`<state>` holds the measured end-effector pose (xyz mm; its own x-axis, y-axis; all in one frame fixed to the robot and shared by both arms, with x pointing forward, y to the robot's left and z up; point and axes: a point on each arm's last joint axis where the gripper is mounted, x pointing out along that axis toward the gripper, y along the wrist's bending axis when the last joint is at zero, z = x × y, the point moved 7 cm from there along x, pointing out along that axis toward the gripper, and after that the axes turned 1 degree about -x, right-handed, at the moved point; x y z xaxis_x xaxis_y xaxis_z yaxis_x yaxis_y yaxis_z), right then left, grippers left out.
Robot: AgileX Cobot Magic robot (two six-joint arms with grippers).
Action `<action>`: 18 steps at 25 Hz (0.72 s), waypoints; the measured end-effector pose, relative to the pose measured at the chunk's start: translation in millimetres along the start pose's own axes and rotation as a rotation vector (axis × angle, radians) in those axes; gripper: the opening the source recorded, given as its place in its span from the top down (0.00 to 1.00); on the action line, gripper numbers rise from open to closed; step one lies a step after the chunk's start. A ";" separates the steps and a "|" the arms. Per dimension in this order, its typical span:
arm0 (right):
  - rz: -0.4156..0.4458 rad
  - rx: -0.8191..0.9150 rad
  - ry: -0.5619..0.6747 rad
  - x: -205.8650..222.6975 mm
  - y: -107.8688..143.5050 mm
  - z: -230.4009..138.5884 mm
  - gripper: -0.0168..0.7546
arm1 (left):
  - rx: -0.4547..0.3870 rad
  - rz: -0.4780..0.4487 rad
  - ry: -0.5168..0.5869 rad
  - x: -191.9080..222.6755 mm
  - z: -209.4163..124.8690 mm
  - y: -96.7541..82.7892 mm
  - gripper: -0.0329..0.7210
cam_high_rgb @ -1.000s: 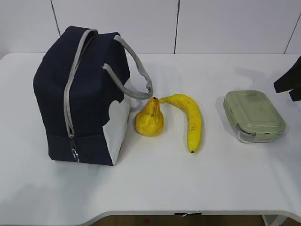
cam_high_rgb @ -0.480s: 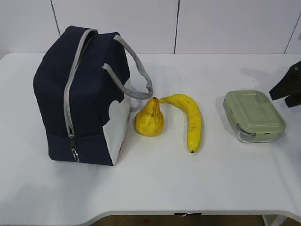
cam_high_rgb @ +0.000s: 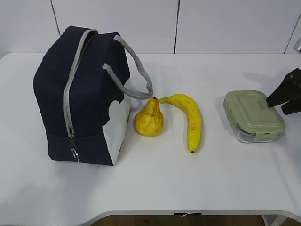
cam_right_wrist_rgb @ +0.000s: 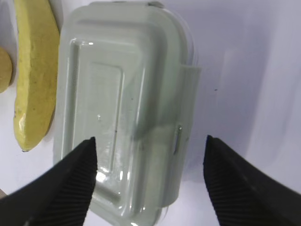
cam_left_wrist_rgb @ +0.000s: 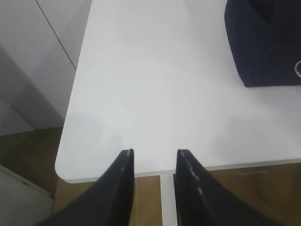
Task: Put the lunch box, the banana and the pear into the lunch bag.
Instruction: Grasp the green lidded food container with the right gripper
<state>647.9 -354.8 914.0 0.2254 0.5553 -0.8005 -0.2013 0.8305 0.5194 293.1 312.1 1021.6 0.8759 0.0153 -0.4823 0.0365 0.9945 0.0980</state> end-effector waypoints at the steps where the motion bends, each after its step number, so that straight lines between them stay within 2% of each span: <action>1: 0.005 0.006 0.005 3.0 -1.7 -0.7 0.25 | 0.000 0.000 0.000 0.0 0.0 0.0 0.64; 8: 0.049 0.048 -0.001 16.4 -6.4 0.3 0.29 | 0.000 0.000 0.000 0.0 0.0 0.0 0.64; 12: 0.052 0.042 -0.007 16.4 -5.9 1.2 0.34 | 0.000 0.000 0.000 0.0 0.0 0.0 0.64; 18: 0.054 0.038 -0.008 16.9 -5.9 1.4 0.35 | 0.000 0.000 0.000 0.0 0.0 0.0 0.64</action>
<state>654.2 -350.2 897.8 0.2228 0.5999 -0.7684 -0.1771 0.8000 0.5732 293.1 312.1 1021.6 0.8759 0.0153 -0.4823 0.0365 0.9945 0.0980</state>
